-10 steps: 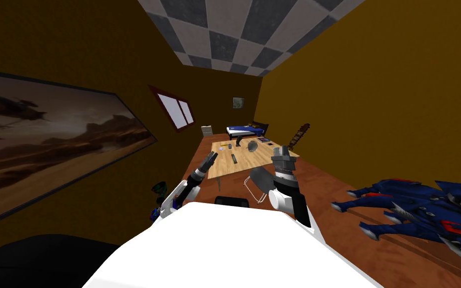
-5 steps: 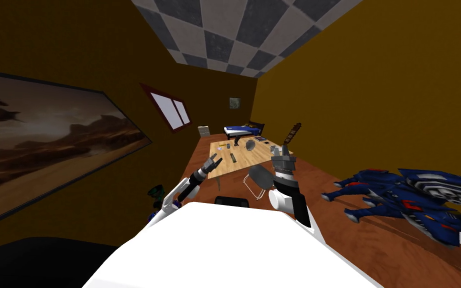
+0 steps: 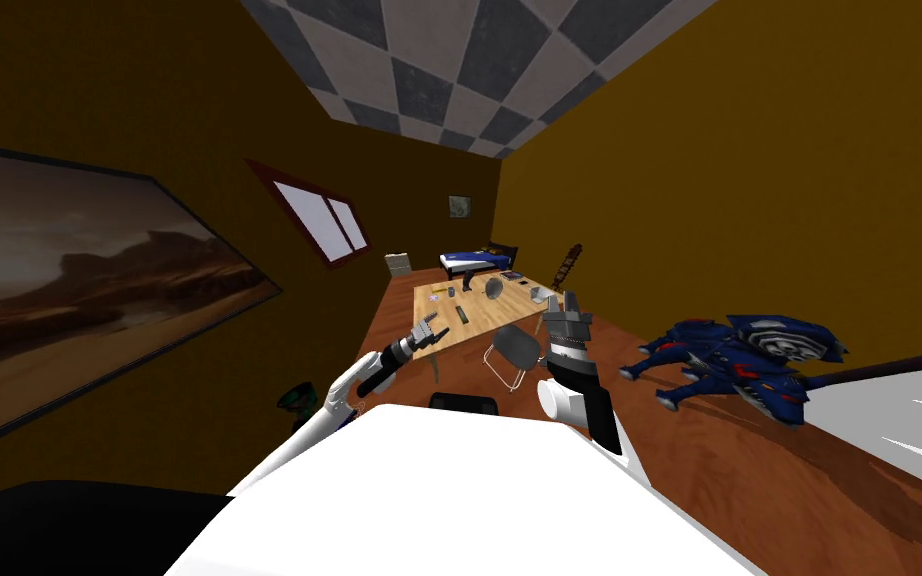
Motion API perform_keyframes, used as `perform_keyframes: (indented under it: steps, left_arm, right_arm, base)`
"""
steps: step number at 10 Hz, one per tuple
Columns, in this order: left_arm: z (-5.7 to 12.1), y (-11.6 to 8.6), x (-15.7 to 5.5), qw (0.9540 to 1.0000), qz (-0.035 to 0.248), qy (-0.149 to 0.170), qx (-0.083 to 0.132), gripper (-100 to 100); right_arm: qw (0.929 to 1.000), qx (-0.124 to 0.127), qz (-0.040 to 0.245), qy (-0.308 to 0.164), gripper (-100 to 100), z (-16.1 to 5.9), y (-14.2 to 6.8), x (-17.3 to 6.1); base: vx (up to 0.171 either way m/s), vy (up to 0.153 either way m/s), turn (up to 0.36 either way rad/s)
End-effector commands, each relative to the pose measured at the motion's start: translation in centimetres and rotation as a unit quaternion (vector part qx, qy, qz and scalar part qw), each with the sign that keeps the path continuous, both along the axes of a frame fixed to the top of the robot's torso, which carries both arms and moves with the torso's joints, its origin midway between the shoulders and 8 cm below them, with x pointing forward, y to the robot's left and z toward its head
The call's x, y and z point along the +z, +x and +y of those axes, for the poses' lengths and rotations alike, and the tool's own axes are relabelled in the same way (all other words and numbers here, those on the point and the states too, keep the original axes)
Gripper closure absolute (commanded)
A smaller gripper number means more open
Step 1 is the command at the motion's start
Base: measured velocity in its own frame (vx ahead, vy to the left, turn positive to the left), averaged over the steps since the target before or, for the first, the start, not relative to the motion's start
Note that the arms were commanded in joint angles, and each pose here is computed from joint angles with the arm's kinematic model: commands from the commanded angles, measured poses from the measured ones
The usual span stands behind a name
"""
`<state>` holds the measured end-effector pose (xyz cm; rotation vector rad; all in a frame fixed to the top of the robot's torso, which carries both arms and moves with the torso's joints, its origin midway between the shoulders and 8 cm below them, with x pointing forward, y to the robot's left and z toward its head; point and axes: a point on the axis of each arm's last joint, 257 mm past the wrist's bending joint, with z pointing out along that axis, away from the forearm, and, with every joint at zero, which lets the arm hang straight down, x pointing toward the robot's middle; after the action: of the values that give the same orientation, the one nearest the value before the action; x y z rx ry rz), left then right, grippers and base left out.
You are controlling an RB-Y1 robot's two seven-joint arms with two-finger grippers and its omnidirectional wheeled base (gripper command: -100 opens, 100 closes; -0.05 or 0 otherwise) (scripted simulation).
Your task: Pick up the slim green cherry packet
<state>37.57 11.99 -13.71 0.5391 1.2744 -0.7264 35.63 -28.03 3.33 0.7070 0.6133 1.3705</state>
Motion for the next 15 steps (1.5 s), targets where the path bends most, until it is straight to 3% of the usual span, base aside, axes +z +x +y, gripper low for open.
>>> perform_keyframes:
  steps: [1,2,3,4,5,6,8,9,10,11,12,13,14,15]
  left_arm:
    - [-0.3,0.0,-1.4,0.9992,-0.010,0.039,-0.006,-100]
    - [-0.2,0.0,-3.3,0.9962,-0.019,0.083,-0.015,-100]
    - [-0.2,0.0,-3.8,0.9949,-0.022,0.097,-0.016,-100]
    - [0.1,-0.1,-5.6,0.9889,-0.032,0.142,-0.027,-100]
    - [0.2,-0.1,-6.3,0.9866,-0.034,0.157,-0.027,-100]
    - [1.0,-0.1,-8.4,0.9780,-0.039,0.202,-0.037,-100]
    - [0.9,-0.2,-8.9,0.9740,-0.045,0.219,-0.040,-100]
    - [2.0,-0.3,-11.2,0.9610,-0.050,0.267,-0.052,-100]
    - [2.0,-0.3,-11.6,0.9580,-0.054,0.276,-0.054,-100]
    - [3.4,-0.4,-13.7,0.9436,-0.056,0.320,-0.065,-100]
    - [3.4,-0.5,-14.1,0.9396,-0.060,0.330,-0.068,-100]
    - [5.0,-0.6,-16.0,0.9240,-0.062,0.369,-0.080,-100]
    - [5.2,-0.7,-16.6,0.9183,-0.064,0.382,-0.082,-100]
    - [5.2,-0.7,-16.7,0.9164,-0.066,0.386,-0.084,-100]
  right_arm:
    - [1.0000,0.000,0.000,0.000,0,0.0,0.0,0.0]
    - [1.0000,0.000,0.000,0.000,0,0.0,0.0,0.0]
    - [1.0000,0.000,0.000,0.000,0,0.0,0.0,0.0]
    - [1.0000,0.000,0.000,0.000,0,0.0,0.0,0.0]
    - [1.0000,0.000,0.000,0.000,0,0.0,0.0,0.0]
    - [1.0000,0.000,0.000,0.000,0,0.0,0.0,0.0]
    - [1.0000,0.000,0.000,0.000,0,0.0,0.0,0.0]
    - [1.0000,0.000,0.000,0.000,0,0.0,0.0,0.0]
    - [1.0000,0.000,0.000,0.000,0,0.0,0.0,0.0]
    - [1.0000,0.000,0.000,0.000,0,0.0,0.0,0.0]
    - [1.0000,0.000,0.000,0.000,0,0.0,0.0,0.0]
    - [1.0000,0.000,0.000,0.000,0,0.0,0.0,0.0]
    - [1.0000,0.000,0.000,0.000,0,0.0,0.0,0.0]
    - [1.0000,0.000,0.000,0.000,0,0.0,0.0,0.0]
  base:
    - [-0.015,0.031,-0.100]
    - [-0.018,0.022,-0.217]
    - [-0.017,0.019,-0.112]
    - [-0.010,0.013,-0.221]
    - [-0.007,0.015,-0.114]
    - [-0.002,0.004,-0.304]
    - [0.000,0.007,-0.054]
    - [0.008,-0.008,-0.285]
    - [0.008,0.002,-0.160]
    - [0.018,-0.009,-0.284]
    - [0.017,-0.002,-0.122]
    - [0.027,-0.013,-0.278]
    - [0.027,-0.007,-0.167]
    - [0.012,-0.002,0.021]
